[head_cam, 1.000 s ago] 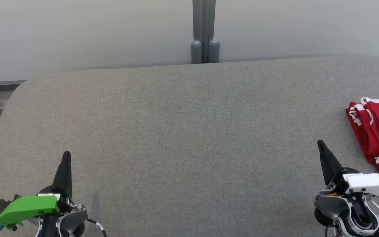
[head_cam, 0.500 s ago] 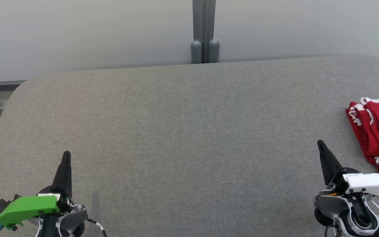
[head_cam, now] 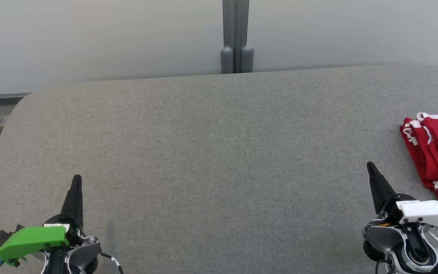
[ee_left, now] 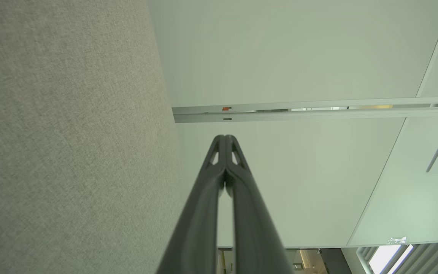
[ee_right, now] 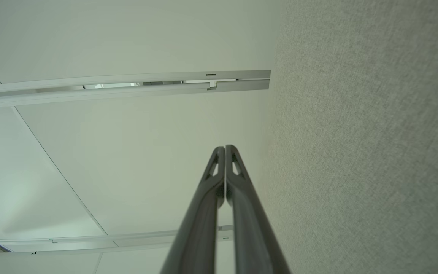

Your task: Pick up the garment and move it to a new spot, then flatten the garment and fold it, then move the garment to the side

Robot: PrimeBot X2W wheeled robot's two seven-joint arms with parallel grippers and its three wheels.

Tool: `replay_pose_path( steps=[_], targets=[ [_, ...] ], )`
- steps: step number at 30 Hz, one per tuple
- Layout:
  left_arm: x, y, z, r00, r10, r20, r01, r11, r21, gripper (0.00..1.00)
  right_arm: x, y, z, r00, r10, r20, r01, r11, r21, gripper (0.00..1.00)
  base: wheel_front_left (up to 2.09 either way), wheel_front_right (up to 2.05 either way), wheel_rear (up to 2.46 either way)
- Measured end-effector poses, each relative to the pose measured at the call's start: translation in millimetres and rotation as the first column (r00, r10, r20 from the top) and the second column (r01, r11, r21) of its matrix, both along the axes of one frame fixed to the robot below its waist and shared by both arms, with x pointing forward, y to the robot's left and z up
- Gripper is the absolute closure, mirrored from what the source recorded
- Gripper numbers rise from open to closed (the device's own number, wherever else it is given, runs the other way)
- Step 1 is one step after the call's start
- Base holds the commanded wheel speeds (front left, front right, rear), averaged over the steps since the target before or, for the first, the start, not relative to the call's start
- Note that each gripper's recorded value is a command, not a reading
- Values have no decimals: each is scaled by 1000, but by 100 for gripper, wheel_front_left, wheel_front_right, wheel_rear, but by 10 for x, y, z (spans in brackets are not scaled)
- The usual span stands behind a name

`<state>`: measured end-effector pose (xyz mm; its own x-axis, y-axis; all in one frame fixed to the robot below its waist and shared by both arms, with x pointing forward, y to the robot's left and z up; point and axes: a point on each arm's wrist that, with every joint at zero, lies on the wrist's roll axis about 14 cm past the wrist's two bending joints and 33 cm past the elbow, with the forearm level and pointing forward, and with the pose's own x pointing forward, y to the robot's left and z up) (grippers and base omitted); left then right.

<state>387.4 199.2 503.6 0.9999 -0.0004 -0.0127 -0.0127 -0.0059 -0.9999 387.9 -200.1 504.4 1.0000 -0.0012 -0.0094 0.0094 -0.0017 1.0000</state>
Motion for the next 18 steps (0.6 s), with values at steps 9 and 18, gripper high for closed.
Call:
replay_pose_path(
  steps=[9,18],
  targets=[
    [0,0,0,1000,0,0,0,1000,0,100,0,0,0,1000,0,0,0,1000,0,100,0,0,0],
    [0,0,0,1000,0,0,0,1000,0,100,0,0,0,1000,0,0,0,1000,0,100,0,0,0]
  ],
)
